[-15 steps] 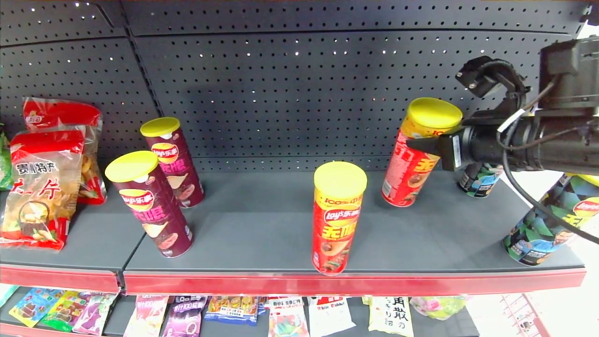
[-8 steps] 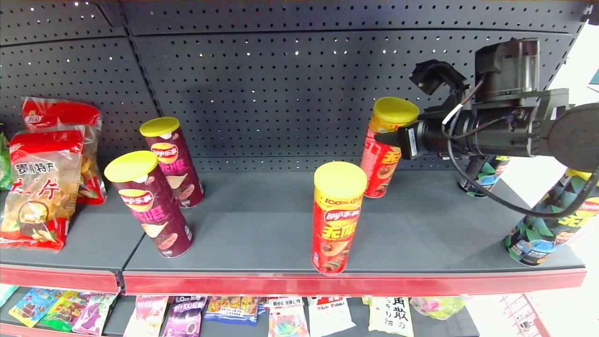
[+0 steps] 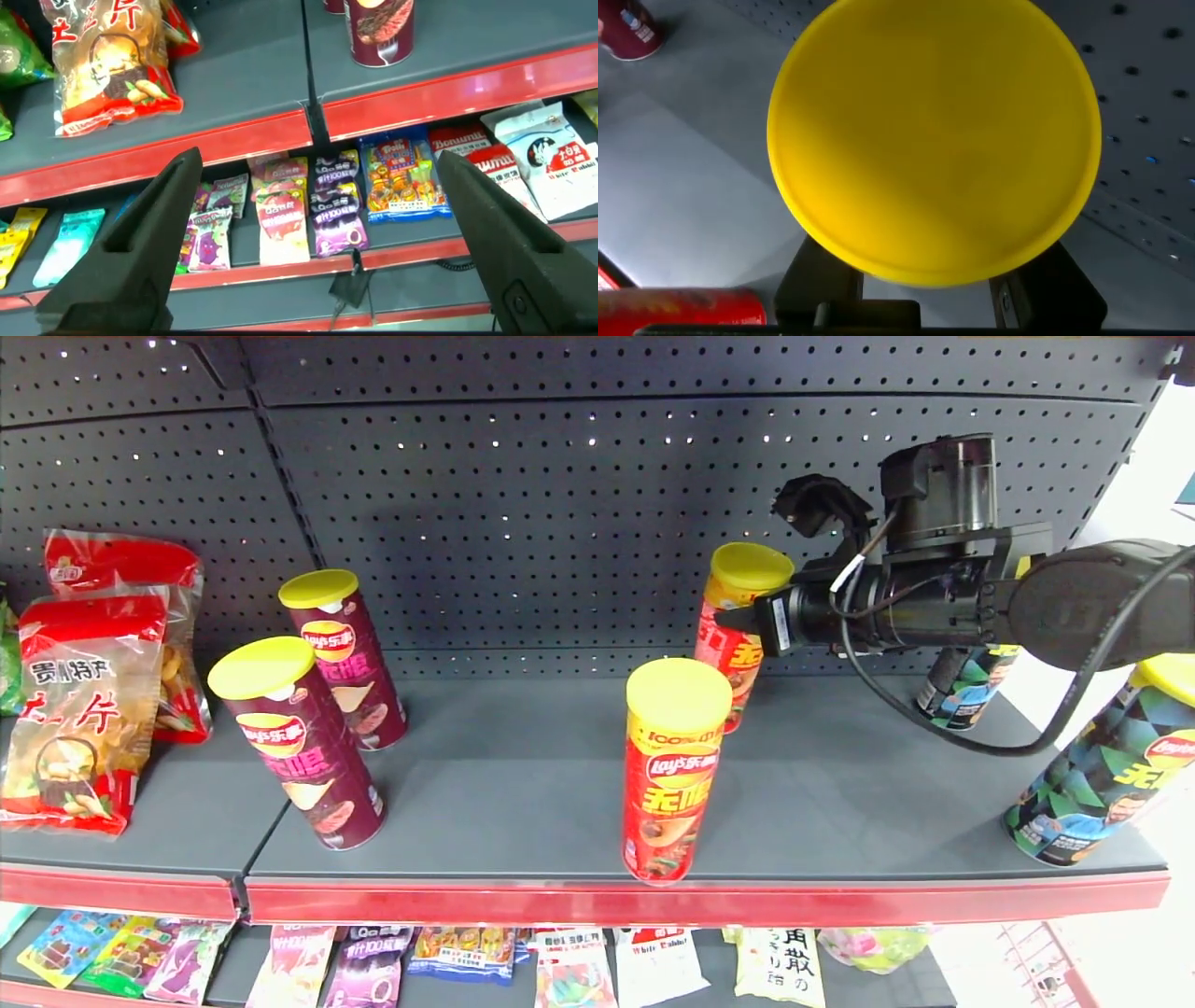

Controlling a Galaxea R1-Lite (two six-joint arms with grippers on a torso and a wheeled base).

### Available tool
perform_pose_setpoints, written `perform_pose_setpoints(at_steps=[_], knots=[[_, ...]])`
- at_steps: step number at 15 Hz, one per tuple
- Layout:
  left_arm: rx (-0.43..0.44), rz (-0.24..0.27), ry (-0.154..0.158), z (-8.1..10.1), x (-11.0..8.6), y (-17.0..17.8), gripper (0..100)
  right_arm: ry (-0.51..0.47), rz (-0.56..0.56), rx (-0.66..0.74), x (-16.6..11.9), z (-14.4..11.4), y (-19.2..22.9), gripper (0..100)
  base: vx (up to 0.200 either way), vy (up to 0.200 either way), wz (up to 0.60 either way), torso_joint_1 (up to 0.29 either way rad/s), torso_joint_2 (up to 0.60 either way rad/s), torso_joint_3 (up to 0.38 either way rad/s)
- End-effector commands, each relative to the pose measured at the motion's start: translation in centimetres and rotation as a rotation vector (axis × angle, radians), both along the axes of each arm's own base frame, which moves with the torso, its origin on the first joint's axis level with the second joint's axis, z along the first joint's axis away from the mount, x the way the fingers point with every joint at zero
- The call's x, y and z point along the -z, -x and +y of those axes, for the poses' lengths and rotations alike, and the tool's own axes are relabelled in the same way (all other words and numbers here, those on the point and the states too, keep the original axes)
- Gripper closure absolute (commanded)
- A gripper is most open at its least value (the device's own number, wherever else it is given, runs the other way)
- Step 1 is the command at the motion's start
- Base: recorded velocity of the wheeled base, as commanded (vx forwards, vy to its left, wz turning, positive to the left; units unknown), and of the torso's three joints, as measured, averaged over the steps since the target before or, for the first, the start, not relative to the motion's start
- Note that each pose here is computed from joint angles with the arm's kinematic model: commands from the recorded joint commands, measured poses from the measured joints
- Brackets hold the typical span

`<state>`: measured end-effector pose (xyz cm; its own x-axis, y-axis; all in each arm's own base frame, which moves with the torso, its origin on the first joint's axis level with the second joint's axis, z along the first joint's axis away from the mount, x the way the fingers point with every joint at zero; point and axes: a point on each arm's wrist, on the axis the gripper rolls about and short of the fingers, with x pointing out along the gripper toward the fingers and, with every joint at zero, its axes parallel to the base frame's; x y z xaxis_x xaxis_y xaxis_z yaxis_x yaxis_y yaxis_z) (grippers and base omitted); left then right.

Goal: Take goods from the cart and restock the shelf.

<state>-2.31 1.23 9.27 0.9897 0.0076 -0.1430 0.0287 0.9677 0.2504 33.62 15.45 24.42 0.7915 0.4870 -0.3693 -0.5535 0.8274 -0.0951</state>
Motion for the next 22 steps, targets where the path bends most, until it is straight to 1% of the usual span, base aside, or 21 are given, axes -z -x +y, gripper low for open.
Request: perform_pose_setpoints(at_steps=[1,5,7,11,22], knots=[[-0.001,0.002,0.000,0.0,0.0,0.0,0,0.003,0.008,-0.011,0.5,0.8,-0.8,100,0.000,0.000,0.00,0.000,0.00,0.000],[-0.002,0.000,-0.003,0.0,0.0,0.0,0,0.004,0.011,-0.014,0.8,1.1,-1.3,100,0.000,0.000,0.00,0.000,0.00,0.000],[-0.001,0.002,-0.016,0.0,0.0,0.0,0,0.005,0.014,-0.016,0.9,1.1,-1.3,100,0.000,0.000,0.00,0.000,0.00,0.000],[0.001,0.000,-0.023,0.0,0.0,0.0,0,0.008,0.022,-0.028,1.4,1.7,-1.7,100,0.000,0.000,0.00,0.000,0.00,0.000],[0.001,0.000,-0.023,0.0,0.0,0.0,0,0.018,0.040,-0.043,2.2,2.5,-1.7,100,0.000,0.000,0.00,0.000,0.00,0.000]])
